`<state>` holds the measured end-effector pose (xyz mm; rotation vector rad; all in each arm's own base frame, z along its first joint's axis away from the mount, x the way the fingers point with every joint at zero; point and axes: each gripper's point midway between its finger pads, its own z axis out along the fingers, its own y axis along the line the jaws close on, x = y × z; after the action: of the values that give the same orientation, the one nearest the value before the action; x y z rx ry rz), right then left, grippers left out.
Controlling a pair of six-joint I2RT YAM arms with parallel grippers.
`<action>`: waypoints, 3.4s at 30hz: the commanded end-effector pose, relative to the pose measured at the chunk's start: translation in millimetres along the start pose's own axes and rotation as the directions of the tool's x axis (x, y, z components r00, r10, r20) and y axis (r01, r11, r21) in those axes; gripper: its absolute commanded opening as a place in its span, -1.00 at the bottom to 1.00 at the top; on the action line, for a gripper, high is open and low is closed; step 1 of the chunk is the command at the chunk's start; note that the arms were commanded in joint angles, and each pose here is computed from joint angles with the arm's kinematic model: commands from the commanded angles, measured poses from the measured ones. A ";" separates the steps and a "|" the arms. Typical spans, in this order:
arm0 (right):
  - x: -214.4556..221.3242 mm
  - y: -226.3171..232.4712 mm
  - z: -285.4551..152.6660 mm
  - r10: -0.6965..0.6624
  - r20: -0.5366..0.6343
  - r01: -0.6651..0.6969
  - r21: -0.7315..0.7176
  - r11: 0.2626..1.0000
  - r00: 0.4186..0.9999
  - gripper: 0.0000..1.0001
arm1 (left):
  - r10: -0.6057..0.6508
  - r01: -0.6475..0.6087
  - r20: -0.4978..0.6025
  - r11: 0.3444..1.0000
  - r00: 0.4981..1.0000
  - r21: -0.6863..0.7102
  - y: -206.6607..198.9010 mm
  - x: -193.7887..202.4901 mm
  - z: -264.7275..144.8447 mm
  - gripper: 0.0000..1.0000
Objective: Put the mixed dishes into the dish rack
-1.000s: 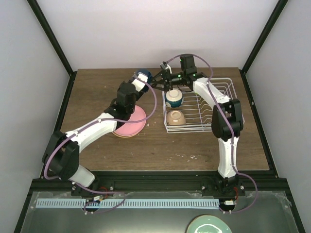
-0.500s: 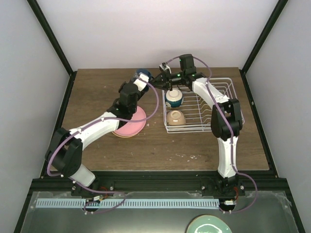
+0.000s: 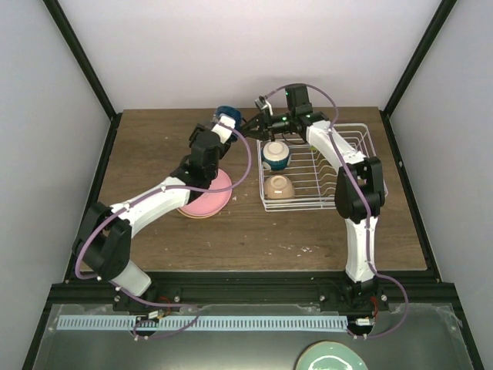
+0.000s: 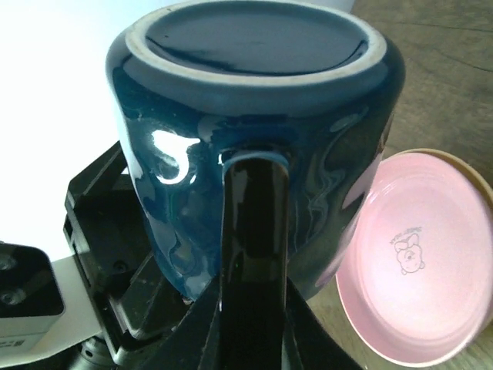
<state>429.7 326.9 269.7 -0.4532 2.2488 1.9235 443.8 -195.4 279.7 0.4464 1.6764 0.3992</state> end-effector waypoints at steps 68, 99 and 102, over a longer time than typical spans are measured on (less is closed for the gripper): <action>64.9 -114.4 -216.2 -0.476 0.194 -0.147 0.980 0.134 0.858 -0.99 | -0.213 0.243 -0.249 0.965 0.945 0.096 37.7 47.7 -11.5 0.99; 69.0 -166.4 -175.7 -0.536 0.093 -0.023 0.991 0.135 0.839 -0.99 | -0.189 0.216 -0.279 0.974 0.942 0.069 36.0 59.8 -5.3 1.00; 71.1 -170.4 -164.5 -0.526 0.066 0.016 0.989 0.148 0.848 -0.98 | -0.185 0.211 -0.281 0.975 0.942 0.068 35.5 60.4 -4.2 1.00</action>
<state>414.2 114.4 97.6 -0.1404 2.3667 -0.0043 429.9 -136.4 249.0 0.2997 1.9925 0.2165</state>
